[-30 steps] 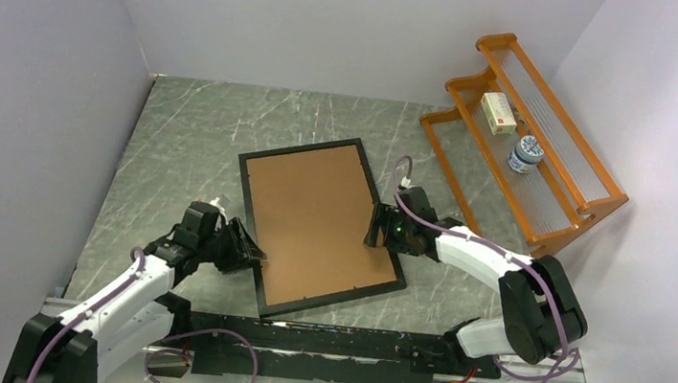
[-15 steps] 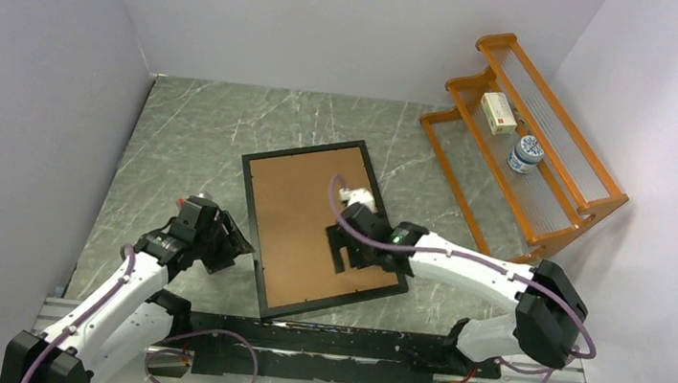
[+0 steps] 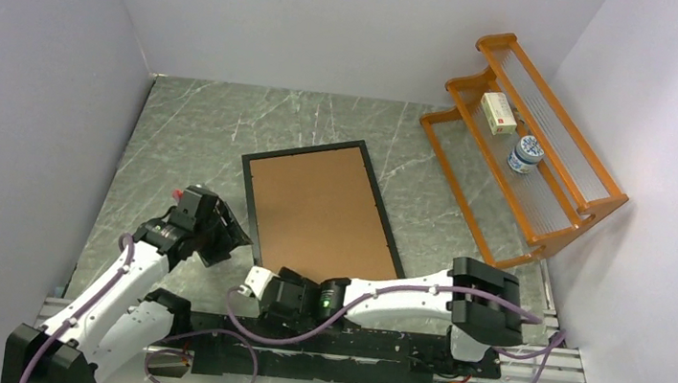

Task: Put the photo into the frame
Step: Turn over the photo frame at the center of the board.

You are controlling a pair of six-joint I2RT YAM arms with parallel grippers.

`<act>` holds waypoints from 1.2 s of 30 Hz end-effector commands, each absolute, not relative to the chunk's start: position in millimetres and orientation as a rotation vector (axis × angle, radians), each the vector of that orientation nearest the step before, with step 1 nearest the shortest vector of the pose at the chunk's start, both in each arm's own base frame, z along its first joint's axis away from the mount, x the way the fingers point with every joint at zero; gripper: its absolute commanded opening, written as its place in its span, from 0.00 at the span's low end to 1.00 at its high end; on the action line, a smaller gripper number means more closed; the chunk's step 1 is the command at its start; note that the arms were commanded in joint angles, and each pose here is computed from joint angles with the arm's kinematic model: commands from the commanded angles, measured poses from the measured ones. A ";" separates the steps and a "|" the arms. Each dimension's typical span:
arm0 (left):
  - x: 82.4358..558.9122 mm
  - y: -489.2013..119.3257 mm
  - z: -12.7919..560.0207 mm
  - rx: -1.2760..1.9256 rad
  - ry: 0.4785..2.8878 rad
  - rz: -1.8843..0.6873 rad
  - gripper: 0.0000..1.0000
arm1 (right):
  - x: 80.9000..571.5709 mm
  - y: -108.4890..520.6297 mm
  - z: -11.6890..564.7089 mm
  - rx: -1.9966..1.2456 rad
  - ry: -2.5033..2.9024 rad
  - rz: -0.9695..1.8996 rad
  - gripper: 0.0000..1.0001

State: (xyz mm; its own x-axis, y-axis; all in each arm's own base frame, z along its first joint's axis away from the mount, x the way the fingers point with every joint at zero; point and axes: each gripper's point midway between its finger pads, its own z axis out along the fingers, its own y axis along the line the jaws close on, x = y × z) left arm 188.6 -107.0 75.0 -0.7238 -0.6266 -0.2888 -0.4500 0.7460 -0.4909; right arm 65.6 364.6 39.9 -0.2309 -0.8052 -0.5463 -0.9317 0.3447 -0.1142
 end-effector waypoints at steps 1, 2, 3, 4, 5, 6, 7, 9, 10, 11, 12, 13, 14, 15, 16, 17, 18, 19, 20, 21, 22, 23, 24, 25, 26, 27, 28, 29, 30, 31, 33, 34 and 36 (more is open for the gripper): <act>197.1 -104.1 85.5 -0.815 2.493 -0.557 0.67 | 65.9 408.2 62.7 -1.595 1.891 0.398 0.78; 198.1 -103.4 85.5 -0.816 2.496 -0.567 0.67 | 65.0 412.3 62.9 -1.608 1.877 0.411 0.77; 199.1 -102.6 84.2 -0.820 2.501 -0.578 0.67 | 64.0 415.6 62.4 -1.635 1.849 0.417 0.76; 199.6 -101.9 83.1 -0.826 2.507 -0.592 0.67 | 62.2 418.7 61.5 -1.660 1.832 0.428 0.74; 200.1 -102.9 82.4 -0.831 2.515 -0.623 0.66 | 59.3 421.5 60.4 -1.695 1.811 0.440 0.70; 200.8 -102.5 81.1 -0.839 2.519 -0.641 0.66 | 56.6 424.7 59.7 -1.719 1.797 0.459 0.66; 201.4 -101.6 79.5 -0.852 2.523 -0.657 0.66 | 52.7 426.6 57.3 -1.751 1.784 0.474 0.63; 202.8 -101.2 78.1 -0.855 2.526 -0.693 0.65 | 46.2 428.8 53.0 -1.807 1.762 0.499 0.57; 204.1 -101.0 78.0 -0.857 2.524 -0.708 0.65 | 43.6 428.9 51.3 -1.833 1.752 0.509 0.55; 204.3 -100.8 77.4 -0.862 2.526 -0.721 0.65 | 40.6 428.5 49.4 -1.858 1.740 0.518 0.54; 205.7 -100.4 77.0 -0.864 2.525 -0.733 0.65 | 37.3 428.1 48.5 -1.881 1.725 0.530 0.53; 206.6 -100.4 76.3 -0.867 2.526 -0.746 0.65 | 34.7 427.7 47.2 -1.902 1.710 0.541 0.52; 207.5 -100.3 75.6 -0.870 2.527 -0.756 0.65 | 33.6 427.5 46.3 -1.915 1.696 0.544 0.52; 208.0 -100.5 74.6 -0.874 2.530 -0.766 0.65 | 34.0 427.7 44.2 -1.925 1.682 0.540 0.52; 208.9 -100.2 74.0 -0.876 2.530 -0.771 0.64 | 34.6 427.7 42.0 -1.934 1.673 0.535 0.52; 209.6 -99.9 73.5 -0.878 2.530 -0.776 0.64 | 35.3 427.7 39.9 -1.944 1.665 0.528 0.53; 210.3 -99.6 72.7 -0.882 2.531 -0.778 0.64 | 35.2 427.5 37.2 -1.954 1.658 0.522 0.53; 211.0 -99.4 72.4 -0.884 2.530 -0.782 0.64 | 35.8 427.6 35.2 -1.960 1.654 0.517 0.53; 211.4 -100.1 72.1 -0.884 2.530 -0.789 0.64 | 35.9 428.4 34.5 -1.965 1.645 0.514 0.52; 211.9 -100.2 71.5 -0.886 2.531 -0.793 0.64 | 37.8 428.8 34.0 -1.963 1.641 0.505 0.50; 211.7 -100.5 70.9 -0.885 2.533 -0.796 0.64 | 39.1 428.9 33.3 -1.961 1.636 0.495 0.46; 211.5 -100.9 70.2 -0.886 2.536 -0.800 0.64 | 41.0 429.6 33.9 -1.953 1.630 0.487 0.43; 211.0 -101.7 68.9 -0.886 2.540 -0.806 0.65 | 43.7 429.5 33.9 -1.942 1.626 0.472 0.40; 210.7 -102.3 67.4 -0.888 2.543 -0.812 0.65 | 47.1 429.5 34.8 -1.926 1.624 0.452 0.36; 210.2 -103.4 66.5 -0.887 2.545 -0.820 0.66 | 48.9 429.6 36.2 -1.919 1.620 0.443 0.33; 209.8 -104.5 65.2 -0.889 2.547 -0.832 0.66 | 52.2 429.7 37.7 -1.907 1.618 0.425 0.30; 210.3 -106.2 64.3 -0.886 2.545 -0.849 0.68 | 53.6 429.7 38.5 -1.904 1.615 0.412 0.28; 209.3 -108.1 62.9 -0.888 2.548 -0.865 0.68 | 54.7 429.4 38.7 -1.907 1.612 0.404 0.28; 210.0 -109.6 62.2 -0.885 2.544 -0.882 0.70 | 55.7 429.3 38.0 -1.911 1.609 0.392 0.28; 210.0 -111.3 61.4 -0.887 2.543 -0.897 0.71 | 56.3 428.4 36.0 -1.918 1.612 0.380 0.30; 208.5 -113.2 58.3 -0.892 2.546 -0.914 0.72 | 57.8 426.4 32.3 -1.925 1.614 0.359 0.37; 207.9 -113.9 57.0 -0.897 2.548 -0.920 0.73 | 58.6 425.0 31.0 -1.923 1.616 0.355 0.41; 206.3 -114.5 53.9 -0.903 2.552 -0.924 0.73 | 61.6 422.7 32.2 -1.902 1.607 0.342 0.51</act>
